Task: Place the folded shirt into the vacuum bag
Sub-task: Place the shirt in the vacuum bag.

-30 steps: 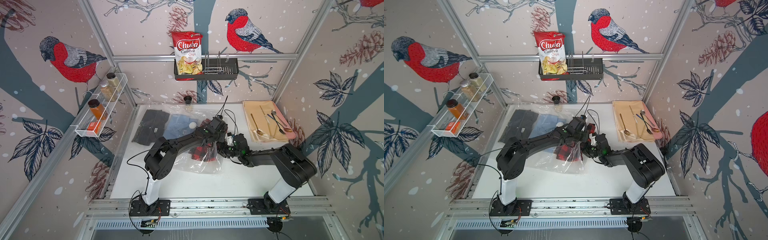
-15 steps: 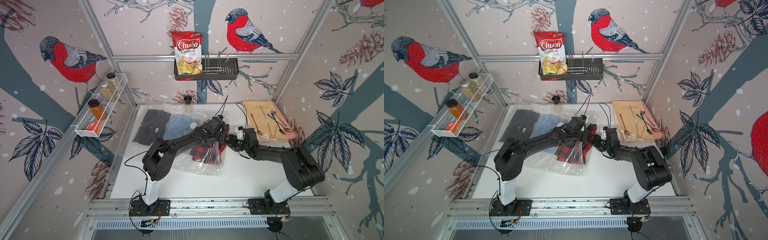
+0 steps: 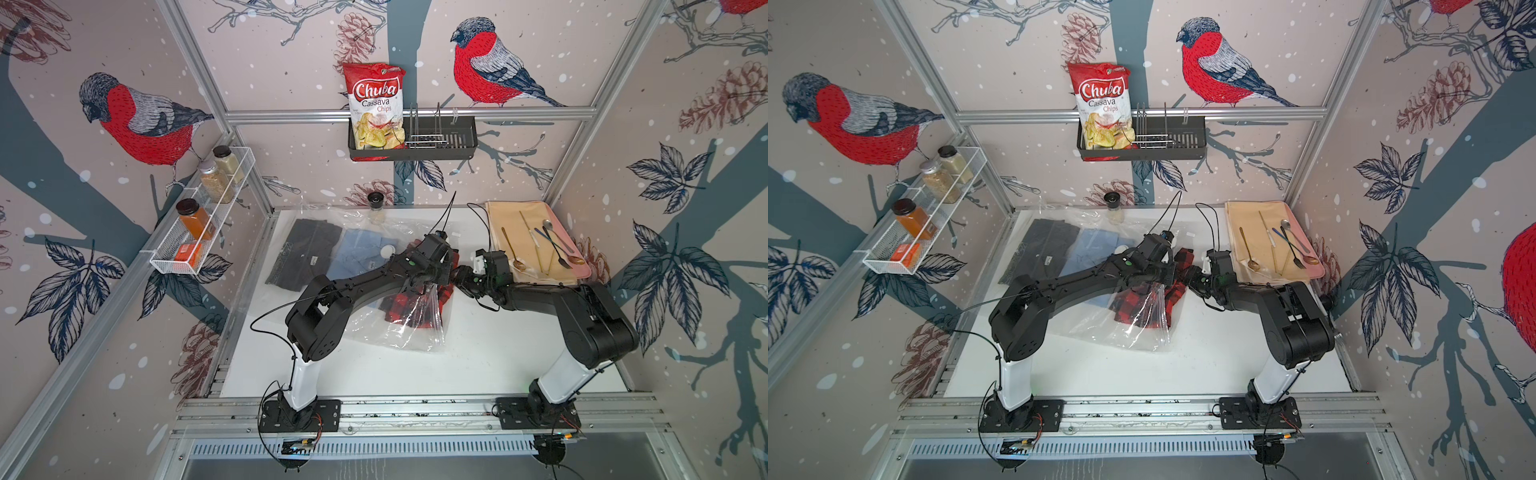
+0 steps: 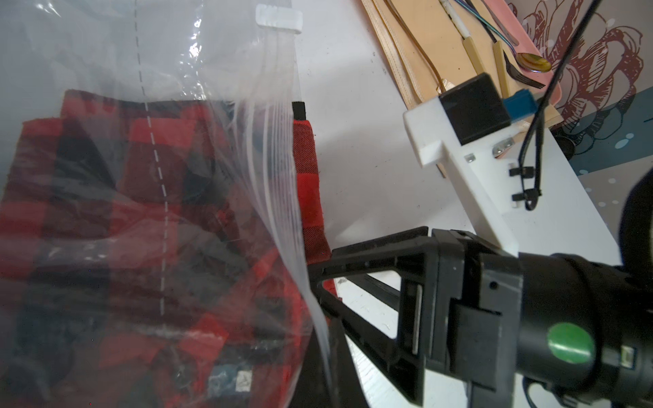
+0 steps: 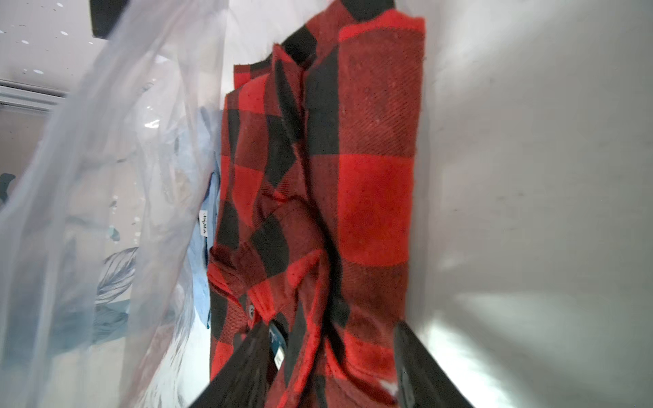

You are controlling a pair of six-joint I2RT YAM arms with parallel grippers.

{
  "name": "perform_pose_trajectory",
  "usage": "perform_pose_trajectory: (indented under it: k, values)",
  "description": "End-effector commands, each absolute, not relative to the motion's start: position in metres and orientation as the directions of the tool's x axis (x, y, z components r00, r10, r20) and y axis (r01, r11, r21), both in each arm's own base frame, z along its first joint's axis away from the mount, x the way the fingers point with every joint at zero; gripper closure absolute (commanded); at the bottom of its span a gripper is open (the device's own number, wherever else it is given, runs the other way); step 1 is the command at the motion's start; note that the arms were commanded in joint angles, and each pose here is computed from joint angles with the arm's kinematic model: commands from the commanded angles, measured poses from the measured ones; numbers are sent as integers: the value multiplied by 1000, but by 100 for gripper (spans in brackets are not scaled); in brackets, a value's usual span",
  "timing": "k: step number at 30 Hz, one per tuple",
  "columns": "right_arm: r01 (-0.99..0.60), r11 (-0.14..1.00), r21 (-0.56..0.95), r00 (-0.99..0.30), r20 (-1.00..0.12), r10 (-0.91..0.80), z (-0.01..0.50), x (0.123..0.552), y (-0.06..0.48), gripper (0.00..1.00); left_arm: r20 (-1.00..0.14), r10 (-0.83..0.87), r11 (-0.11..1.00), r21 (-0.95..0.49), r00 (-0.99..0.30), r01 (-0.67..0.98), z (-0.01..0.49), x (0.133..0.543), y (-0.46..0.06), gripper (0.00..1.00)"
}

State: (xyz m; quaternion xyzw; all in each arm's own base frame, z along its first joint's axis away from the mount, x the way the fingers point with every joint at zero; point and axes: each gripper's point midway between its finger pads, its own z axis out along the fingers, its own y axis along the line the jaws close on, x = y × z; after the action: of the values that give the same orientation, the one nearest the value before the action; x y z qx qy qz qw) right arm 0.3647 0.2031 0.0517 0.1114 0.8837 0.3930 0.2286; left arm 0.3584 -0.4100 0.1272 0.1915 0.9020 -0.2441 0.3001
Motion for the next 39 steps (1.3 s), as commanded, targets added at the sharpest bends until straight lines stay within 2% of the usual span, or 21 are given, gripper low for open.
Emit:
perform_pose_trajectory:
  k: [1, 4, 6, 10, 13, 19, 27, 39]
  values:
    - [16, 672, 740, -870, -322, 374, 47, 372, 204, 44, -646, 192, 785, -351, -739, 510, 133, 359, -418, 100]
    - [23, 668, 744, -877, -306, 371, 39, 378, 207, 46, -642, 197, 781, -355, -741, 514, 132, 358, -421, 100]
    - [20, 657, 754, -880, -298, 368, 38, 381, 212, 52, -639, 198, 779, -358, -743, 516, 131, 358, -421, 100]
    - [-27, 604, 797, -885, -300, 357, 52, 385, 230, 79, -638, 201, 774, -362, -744, 519, 131, 357, -423, 100]
    - [-62, 567, 822, -888, -304, 344, 63, 388, 245, 88, -640, 200, 770, -366, -742, 523, 133, 357, -424, 100]
    - [-54, 548, 835, -891, -288, 351, 58, 398, 258, 90, -644, 196, 766, -370, -739, 526, 137, 357, -425, 100]
    - [4, 552, 834, -885, -254, 391, 37, 398, 250, 90, -643, 196, 768, -369, -740, 524, 135, 359, -425, 100]
    - [1, 473, 881, -886, -218, 409, 41, 399, 258, 89, -662, 175, 748, -392, -729, 536, 149, 358, -429, 100]
